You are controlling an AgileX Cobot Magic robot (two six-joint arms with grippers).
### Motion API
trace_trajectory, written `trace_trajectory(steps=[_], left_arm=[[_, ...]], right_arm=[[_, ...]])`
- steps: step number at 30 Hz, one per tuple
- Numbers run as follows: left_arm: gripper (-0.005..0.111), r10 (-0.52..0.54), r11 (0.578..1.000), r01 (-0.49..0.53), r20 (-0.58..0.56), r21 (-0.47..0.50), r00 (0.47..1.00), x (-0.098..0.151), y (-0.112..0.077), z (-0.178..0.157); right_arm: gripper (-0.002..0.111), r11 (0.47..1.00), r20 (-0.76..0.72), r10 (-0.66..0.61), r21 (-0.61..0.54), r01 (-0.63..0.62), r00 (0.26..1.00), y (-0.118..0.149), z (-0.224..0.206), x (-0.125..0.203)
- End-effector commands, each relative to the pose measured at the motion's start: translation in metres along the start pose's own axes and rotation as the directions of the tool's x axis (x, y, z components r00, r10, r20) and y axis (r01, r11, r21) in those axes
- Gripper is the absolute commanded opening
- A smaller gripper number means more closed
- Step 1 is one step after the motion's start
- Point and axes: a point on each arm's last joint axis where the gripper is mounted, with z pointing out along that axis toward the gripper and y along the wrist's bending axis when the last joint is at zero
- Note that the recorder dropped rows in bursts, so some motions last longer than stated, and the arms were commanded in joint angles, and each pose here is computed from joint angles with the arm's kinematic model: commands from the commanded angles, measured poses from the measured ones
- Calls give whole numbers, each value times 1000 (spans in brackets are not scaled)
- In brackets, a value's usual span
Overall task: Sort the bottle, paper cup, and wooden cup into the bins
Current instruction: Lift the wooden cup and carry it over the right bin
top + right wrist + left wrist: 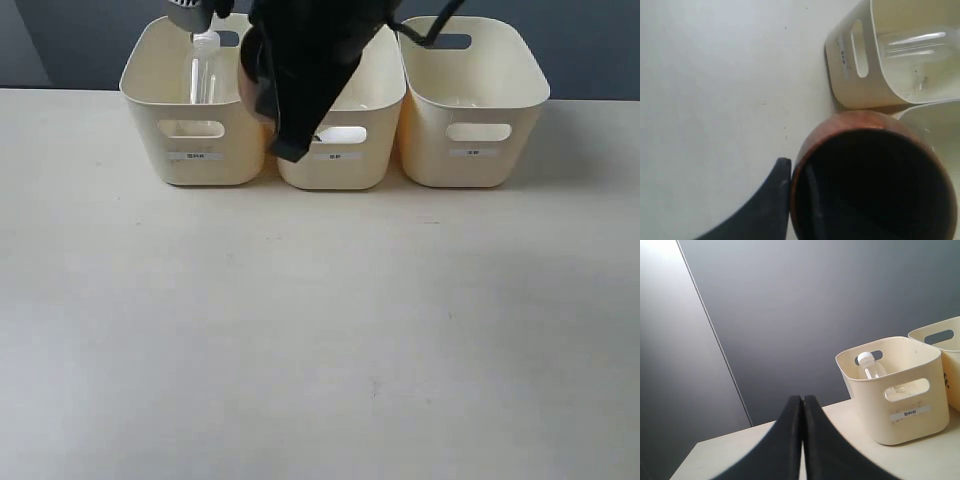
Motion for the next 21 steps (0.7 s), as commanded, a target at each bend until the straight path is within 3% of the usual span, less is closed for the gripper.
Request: trace_trajectory(steps=[1, 10, 21], left_arm=[[0, -2, 1000, 2, 5, 1, 1000, 0, 0, 0], [0, -2, 1000, 2, 5, 1, 1000, 0, 0, 0], [0, -2, 1000, 2, 5, 1, 1000, 0, 0, 0]], right_arm=[[-1, 997, -24, 19, 73, -17, 1000, -4, -17, 4], [-1, 982, -79, 54, 184, -38, 995, -18, -22, 14], [-1, 943, -67, 250, 244, -227, 966, -55, -29, 52]])
